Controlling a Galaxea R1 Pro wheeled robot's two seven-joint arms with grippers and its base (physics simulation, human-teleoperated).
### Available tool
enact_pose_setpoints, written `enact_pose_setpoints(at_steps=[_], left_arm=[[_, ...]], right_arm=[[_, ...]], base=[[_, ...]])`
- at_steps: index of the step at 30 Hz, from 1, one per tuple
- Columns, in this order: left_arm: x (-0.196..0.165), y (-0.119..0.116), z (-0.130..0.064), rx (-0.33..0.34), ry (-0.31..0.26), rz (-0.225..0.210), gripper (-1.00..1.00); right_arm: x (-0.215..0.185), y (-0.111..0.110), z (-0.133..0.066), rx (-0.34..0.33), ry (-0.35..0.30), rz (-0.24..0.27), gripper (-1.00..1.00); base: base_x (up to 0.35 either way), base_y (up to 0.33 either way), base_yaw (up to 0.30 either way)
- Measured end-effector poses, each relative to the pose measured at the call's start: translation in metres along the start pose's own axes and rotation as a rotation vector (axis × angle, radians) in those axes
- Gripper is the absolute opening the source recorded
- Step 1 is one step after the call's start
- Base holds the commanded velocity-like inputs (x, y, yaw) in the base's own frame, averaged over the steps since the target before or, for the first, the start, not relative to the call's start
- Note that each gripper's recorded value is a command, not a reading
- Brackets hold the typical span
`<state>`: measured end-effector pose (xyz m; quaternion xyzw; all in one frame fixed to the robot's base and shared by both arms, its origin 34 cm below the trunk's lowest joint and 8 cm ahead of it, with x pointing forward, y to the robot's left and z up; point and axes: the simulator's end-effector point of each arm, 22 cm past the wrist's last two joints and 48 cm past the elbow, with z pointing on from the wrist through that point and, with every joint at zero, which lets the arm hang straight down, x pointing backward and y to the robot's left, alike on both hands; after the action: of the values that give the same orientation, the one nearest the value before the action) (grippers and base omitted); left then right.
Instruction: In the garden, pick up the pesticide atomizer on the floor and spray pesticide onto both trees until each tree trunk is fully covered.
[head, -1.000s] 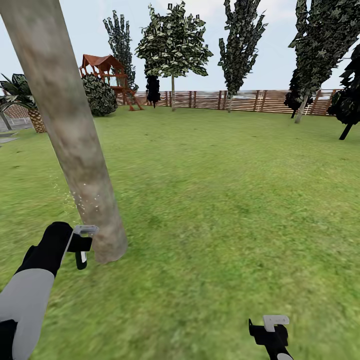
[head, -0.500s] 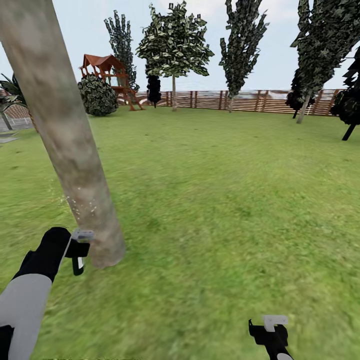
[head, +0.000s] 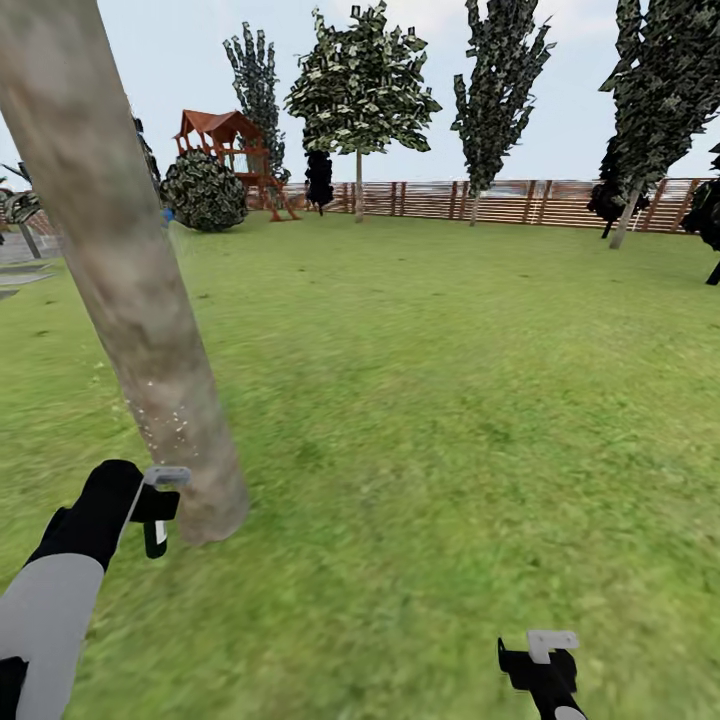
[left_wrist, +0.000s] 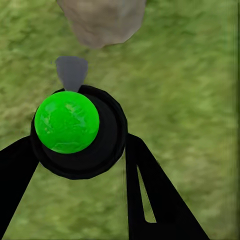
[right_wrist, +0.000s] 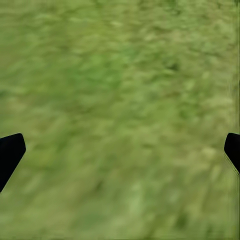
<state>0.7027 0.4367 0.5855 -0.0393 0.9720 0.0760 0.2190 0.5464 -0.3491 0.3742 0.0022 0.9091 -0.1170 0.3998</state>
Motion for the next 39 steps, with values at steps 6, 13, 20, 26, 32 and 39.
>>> enact_pose_setpoints(at_steps=[6,13,20,26,32,39], left_arm=[[0.053,0.007,0.02,-0.01,0.074,0.0,-1.0],[0.061,0.012,0.028,0.005,0.035,-0.041,-1.0],[0.081,0.012,0.037,-0.017,0.055,-0.032,-1.0],[0.081,0.006,0.044,-0.008,0.031,-0.005,-1.0],[0.081,0.009,0.045,-0.026,0.028,-0.004,-1.0],[0.082,0.017,0.044,-0.052,0.029,-0.013,-1.0]], right_arm=[[0.0,0.001,0.0,-0.001,0.0,0.0,1.0],[0.0,0.004,0.0,-0.006,0.0,0.001,1.0],[0.0,0.004,0.0,-0.006,0.0,0.001,1.0],[0.0,0.004,0.0,-0.005,0.0,0.001,1.0],[0.0,0.003,0.0,-0.004,0.0,0.001,1.0],[0.0,0.005,0.0,-0.005,0.0,0.002,1.0]], base=[[0.238,-0.166,0.012],[0.151,-0.098,0.25],[0.014,-0.004,0.223],[0.128,-0.193,0.012],[0.06,-0.268,0.0],[0.001,-0.276,0.154]])
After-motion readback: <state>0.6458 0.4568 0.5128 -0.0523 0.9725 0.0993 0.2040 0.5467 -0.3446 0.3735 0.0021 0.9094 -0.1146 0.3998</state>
